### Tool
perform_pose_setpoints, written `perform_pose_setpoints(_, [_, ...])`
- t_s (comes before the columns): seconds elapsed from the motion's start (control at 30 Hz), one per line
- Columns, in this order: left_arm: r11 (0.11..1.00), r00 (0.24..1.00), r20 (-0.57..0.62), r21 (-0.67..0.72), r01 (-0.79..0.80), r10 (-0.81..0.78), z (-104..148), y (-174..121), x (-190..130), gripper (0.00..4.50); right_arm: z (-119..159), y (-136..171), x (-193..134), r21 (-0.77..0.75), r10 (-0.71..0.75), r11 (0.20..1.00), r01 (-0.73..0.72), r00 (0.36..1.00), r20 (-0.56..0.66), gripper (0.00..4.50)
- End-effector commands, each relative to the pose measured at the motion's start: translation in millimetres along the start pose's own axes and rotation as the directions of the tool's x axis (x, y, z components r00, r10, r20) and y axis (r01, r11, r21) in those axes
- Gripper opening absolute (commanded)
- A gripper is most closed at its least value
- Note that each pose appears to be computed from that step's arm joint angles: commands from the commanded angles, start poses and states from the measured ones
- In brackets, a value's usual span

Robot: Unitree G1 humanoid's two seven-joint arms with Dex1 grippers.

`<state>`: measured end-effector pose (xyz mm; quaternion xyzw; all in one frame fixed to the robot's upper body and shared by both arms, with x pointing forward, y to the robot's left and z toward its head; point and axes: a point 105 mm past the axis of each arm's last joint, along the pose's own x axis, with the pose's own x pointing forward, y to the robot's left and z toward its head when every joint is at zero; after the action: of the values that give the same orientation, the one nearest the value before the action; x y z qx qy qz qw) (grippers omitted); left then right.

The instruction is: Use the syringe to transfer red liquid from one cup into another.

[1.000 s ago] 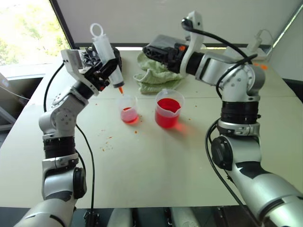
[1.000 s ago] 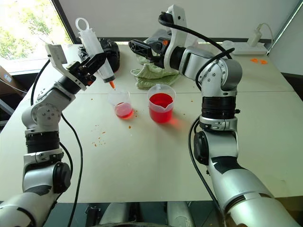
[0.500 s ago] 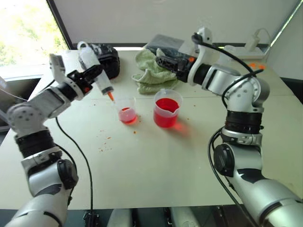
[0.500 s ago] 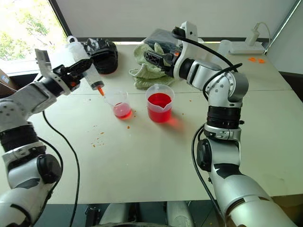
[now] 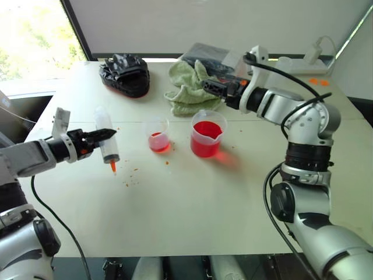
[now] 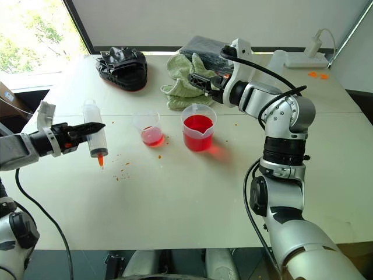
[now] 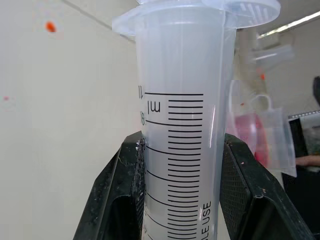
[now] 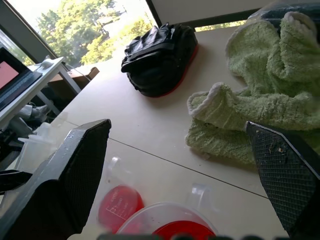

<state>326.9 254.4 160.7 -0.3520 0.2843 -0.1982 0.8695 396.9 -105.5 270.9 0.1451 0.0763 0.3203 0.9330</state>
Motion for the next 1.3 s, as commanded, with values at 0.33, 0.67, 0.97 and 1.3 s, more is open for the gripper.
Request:
perform_pose_setpoints(0.33, [0.998, 0.998, -0.011, 0.036, -0.060, 0.060, -2.7, 20.4, 36.6, 1.42, 31.0, 3.5, -18.1, -0.072, -0.015, 0.997, 0.022, 0.995, 0.094, 4.48])
perform_pose_setpoints(0.67, [0.988, 0.999, -0.022, 0.147, -0.040, 0.044, 0.7, 18.1, 33.7, 4.45, 35.2, 9.5, -45.7, -0.264, 0.064, 0.963, -0.049, 0.997, 0.050, 4.50])
perform_pose_setpoints(0.97, [0.859, 0.985, 0.040, 0.497, 0.125, -0.166, 30.2, -37.2, -2.2, 4.45, 22.6, 10.6, -79.4, -0.459, 0.247, 0.846, -0.273, 0.962, -0.115, 4.50])
perform_pose_setpoints(1.3, [0.479, 0.931, -0.194, 0.814, 0.328, -0.309, 6.3, -104.2, -64.9, 4.45, -18.9, -18.5, -123.3, -0.540, 0.266, 0.636, -0.551, 0.814, -0.517, 4.50])
